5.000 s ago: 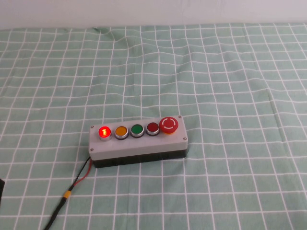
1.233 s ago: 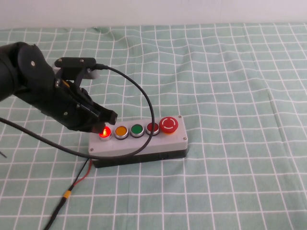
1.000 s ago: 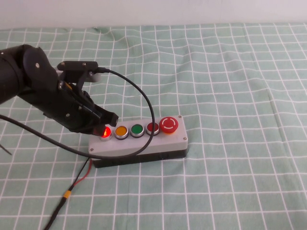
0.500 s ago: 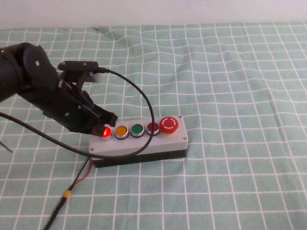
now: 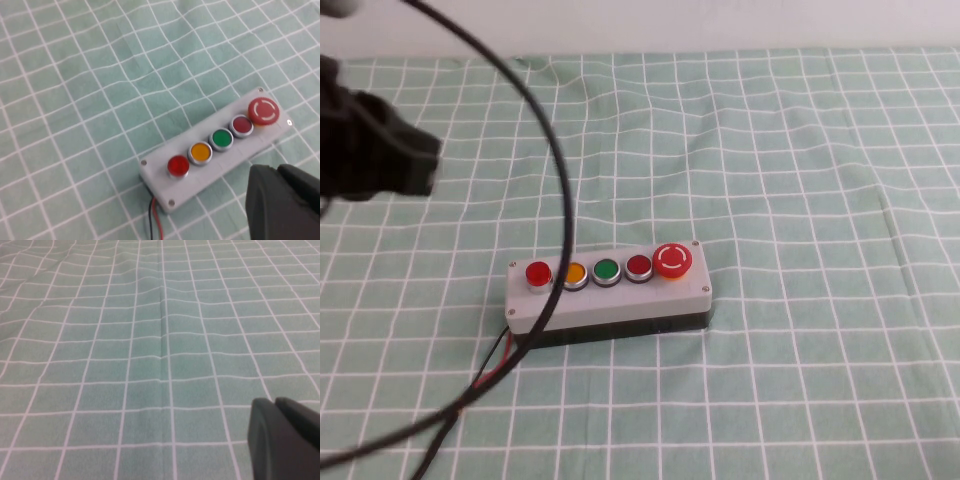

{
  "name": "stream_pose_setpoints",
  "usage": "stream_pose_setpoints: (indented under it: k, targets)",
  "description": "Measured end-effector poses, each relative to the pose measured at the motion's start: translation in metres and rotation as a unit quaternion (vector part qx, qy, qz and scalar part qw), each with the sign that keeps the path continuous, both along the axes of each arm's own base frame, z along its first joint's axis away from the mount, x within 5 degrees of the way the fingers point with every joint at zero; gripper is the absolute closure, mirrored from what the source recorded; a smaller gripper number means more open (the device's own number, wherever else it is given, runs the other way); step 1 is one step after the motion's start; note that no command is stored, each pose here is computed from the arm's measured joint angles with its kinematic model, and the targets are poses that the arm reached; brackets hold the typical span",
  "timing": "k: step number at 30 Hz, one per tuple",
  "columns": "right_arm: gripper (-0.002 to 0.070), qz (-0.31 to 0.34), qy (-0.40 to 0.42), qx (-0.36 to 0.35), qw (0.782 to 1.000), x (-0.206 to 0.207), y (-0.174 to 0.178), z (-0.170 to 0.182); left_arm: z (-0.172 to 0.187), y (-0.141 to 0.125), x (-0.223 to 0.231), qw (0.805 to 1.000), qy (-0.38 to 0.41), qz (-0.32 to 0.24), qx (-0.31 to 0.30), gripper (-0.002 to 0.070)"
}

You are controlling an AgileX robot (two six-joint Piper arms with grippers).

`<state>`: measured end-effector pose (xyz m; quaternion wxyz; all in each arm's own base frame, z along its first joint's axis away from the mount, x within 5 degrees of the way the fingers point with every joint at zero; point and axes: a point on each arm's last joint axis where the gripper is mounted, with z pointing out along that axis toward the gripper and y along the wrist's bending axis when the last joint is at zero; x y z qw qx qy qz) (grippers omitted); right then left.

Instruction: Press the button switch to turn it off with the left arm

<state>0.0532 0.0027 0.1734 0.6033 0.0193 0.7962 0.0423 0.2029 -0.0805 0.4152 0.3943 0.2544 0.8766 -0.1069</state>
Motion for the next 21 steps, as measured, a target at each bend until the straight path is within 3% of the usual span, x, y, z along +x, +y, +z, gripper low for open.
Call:
stream_pose_setpoints:
  k: [15,21]
  targets:
    - [0.0694,0.000,0.000,0.000,1.000,0.000,0.000,0.000,0.039,0.041,-0.131,0.998,-0.065,-0.019,0.003,0.0677]
    - [0.0694,0.000,0.000,0.000,1.000,0.000,0.000,0.000,0.018,0.052,-0.165,0.997,-0.081,-0.019,0.000,0.0677]
